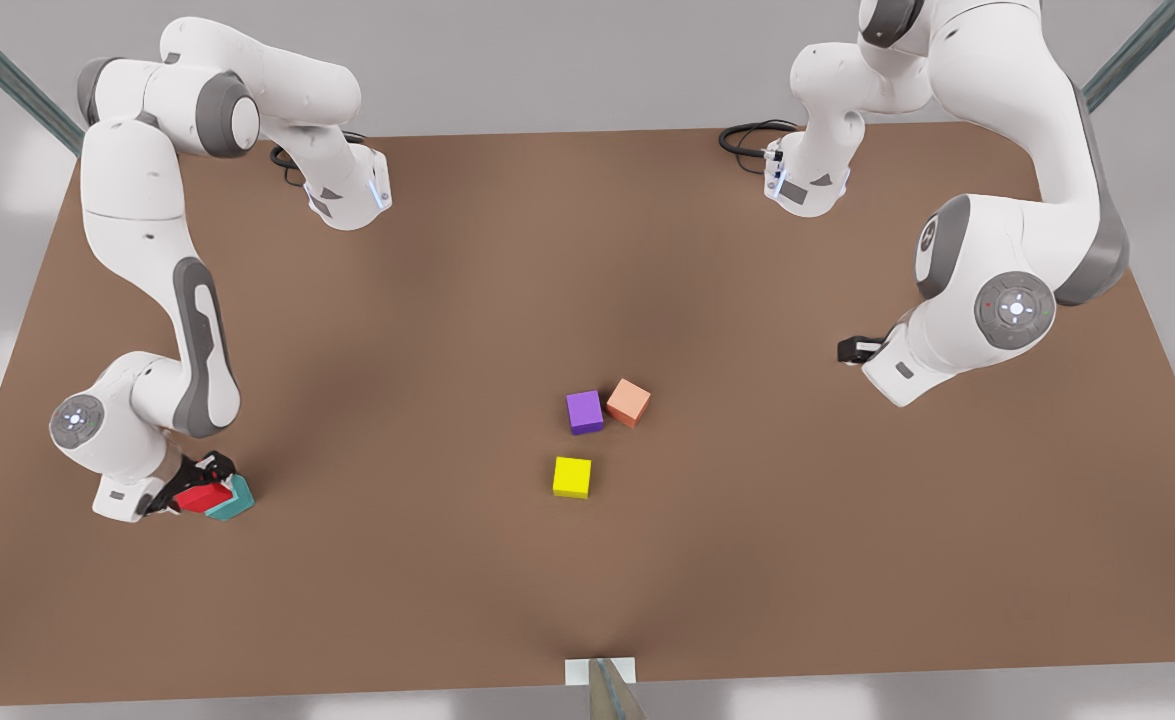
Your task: Pick up red wooden cube and pass to hand red wooden cube and place in blue wooden cube
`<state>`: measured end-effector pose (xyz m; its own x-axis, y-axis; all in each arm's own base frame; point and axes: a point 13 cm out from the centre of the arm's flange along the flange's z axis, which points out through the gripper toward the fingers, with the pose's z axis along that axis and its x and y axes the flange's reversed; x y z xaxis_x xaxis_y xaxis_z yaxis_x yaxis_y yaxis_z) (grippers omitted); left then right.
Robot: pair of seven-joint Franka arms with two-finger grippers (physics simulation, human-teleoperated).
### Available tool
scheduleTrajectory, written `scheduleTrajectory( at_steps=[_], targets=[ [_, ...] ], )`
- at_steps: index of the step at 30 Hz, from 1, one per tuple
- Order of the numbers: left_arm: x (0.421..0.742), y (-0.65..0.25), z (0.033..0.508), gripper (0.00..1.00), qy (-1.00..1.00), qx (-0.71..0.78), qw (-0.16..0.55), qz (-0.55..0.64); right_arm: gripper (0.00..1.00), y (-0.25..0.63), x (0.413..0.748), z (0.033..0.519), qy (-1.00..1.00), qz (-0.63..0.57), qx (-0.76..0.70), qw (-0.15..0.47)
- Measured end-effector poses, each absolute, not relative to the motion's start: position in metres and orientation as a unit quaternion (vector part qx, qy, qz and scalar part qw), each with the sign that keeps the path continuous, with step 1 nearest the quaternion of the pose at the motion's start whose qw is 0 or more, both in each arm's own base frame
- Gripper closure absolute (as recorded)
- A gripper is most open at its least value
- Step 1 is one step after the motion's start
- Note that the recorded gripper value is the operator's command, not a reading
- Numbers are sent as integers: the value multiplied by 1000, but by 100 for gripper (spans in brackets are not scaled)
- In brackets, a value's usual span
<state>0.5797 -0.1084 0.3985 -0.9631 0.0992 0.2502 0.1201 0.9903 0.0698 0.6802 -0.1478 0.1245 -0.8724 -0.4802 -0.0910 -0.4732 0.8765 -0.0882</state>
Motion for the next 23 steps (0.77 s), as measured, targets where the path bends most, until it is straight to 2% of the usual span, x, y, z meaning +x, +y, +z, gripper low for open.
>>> scheduleTrajectory(
  at_steps=[4, 6, 9, 14, 17, 19, 21, 23],
  targets=[
    [579, -109, 399, 0, -990, -52, 124, -43, 0, -147, 684, 151, 969, -31, -235, 65],
    [579, -109, 399, 0, -990, -50, 124, -44, 0, -146, 686, 183, 970, -30, -231, 75],
    [580, -109, 399, 0, -990, -47, 123, -44, 0, -140, 678, 255, 972, -21, -221, 82],
    [579, -109, 398, 0, -990, -44, 124, -44, 0, -116, 685, 419, 977, -46, -200, 54],
    [578, -110, 398, 0, -990, -43, 125, -43, 0, -107, 651, 477, 984, -59, -166, 14],
    [577, -110, 399, 0, -990, -42, 129, -42, 0, -102, 608, 501, 989, -49, -138, -11],
    [574, -111, 400, 0, -990, -41, 133, -39, 0, -98, 575, 501, 992, -37, -113, -43],
    [571, -115, 400, 0, -989, -42, 137, -35, 0, -96, 560, 496, 993, -32, -89, -66]
  ],
)
